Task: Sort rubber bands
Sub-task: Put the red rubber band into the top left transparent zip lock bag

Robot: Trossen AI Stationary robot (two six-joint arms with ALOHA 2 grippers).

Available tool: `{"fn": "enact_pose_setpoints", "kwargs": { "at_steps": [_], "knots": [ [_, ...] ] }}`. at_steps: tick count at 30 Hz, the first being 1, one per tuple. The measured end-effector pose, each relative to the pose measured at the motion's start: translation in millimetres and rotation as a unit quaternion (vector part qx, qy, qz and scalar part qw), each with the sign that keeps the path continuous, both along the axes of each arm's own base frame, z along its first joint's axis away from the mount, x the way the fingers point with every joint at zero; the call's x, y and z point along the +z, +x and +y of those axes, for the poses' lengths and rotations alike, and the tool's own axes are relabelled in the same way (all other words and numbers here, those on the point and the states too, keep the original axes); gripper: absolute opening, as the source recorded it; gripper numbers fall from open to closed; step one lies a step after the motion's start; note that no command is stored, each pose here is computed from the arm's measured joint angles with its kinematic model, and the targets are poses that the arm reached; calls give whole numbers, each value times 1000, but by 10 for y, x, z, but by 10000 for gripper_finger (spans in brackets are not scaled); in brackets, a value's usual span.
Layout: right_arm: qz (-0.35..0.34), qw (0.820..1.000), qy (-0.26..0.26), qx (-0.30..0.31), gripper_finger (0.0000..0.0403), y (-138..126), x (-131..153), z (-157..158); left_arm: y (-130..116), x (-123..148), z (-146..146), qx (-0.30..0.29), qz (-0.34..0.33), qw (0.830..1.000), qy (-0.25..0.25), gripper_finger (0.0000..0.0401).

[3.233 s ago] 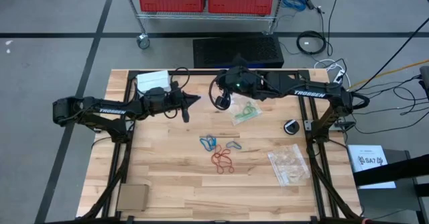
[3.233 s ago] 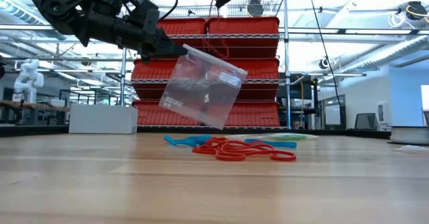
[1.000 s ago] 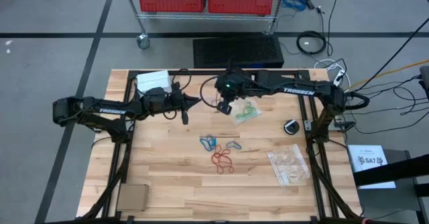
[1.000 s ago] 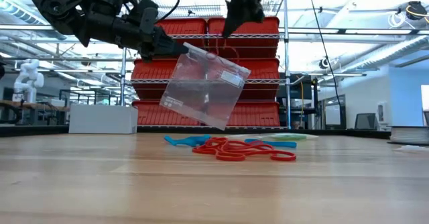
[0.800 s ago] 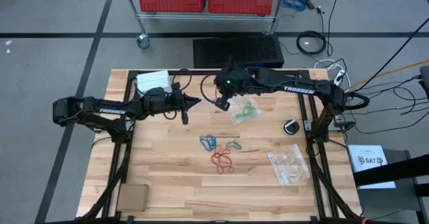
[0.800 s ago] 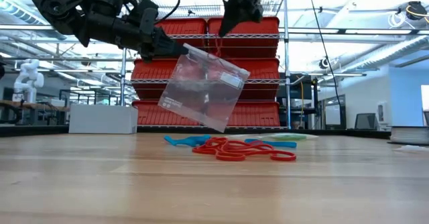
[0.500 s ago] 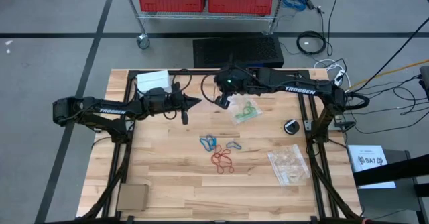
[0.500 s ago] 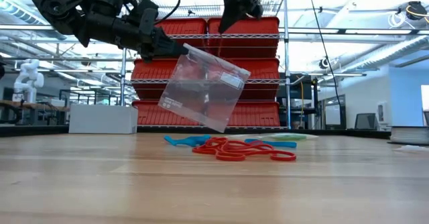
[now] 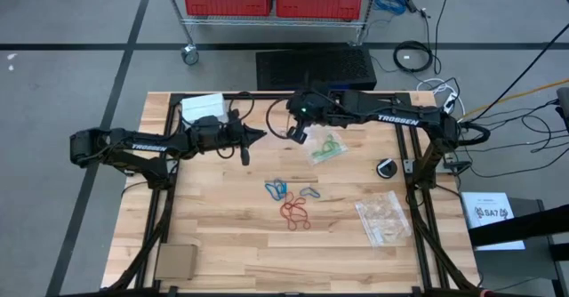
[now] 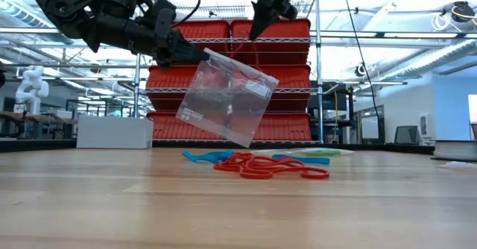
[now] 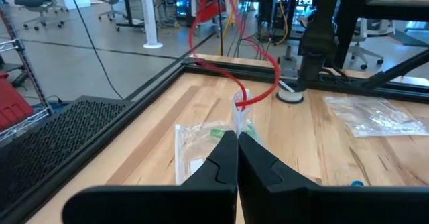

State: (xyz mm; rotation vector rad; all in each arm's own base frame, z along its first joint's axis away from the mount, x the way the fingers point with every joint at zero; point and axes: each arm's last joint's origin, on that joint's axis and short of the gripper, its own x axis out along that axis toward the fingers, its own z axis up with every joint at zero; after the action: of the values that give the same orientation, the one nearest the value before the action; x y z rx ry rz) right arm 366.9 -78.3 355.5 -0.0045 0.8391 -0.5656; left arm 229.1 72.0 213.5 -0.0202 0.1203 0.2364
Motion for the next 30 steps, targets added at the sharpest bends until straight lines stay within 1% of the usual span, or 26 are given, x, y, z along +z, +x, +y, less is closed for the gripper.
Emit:
{"fn": "enact_pose_setpoints", "kwargs": {
  "at_steps": [2,7,14,17,20,22,27,30],
  "knots": [
    [-1,1000,0,6,0,11,1,48,0,0,0,1,-2,1000,-9,0],
    [-2,1000,10,25,0,49,-21,140,0,4,2,4,-5,1000,-10,0],
    [21,996,55,61,0,196,-238,148,0,5,2,5,-5,1000,-10,0],
    [31,994,75,71,0,238,-325,119,0,5,2,5,-5,1000,-10,0],
    [39,994,80,66,0,253,-376,64,0,5,2,4,-5,1000,-10,0],
    [38,992,96,71,0,262,-405,21,0,5,1,4,-5,1000,-10,0],
    [51,990,114,72,0,306,-520,-57,1,5,0,1,-5,1000,-9,0],
    [51,986,134,84,0,333,-571,-69,0,5,0,1,-5,1000,-9,0]
  ]
}}
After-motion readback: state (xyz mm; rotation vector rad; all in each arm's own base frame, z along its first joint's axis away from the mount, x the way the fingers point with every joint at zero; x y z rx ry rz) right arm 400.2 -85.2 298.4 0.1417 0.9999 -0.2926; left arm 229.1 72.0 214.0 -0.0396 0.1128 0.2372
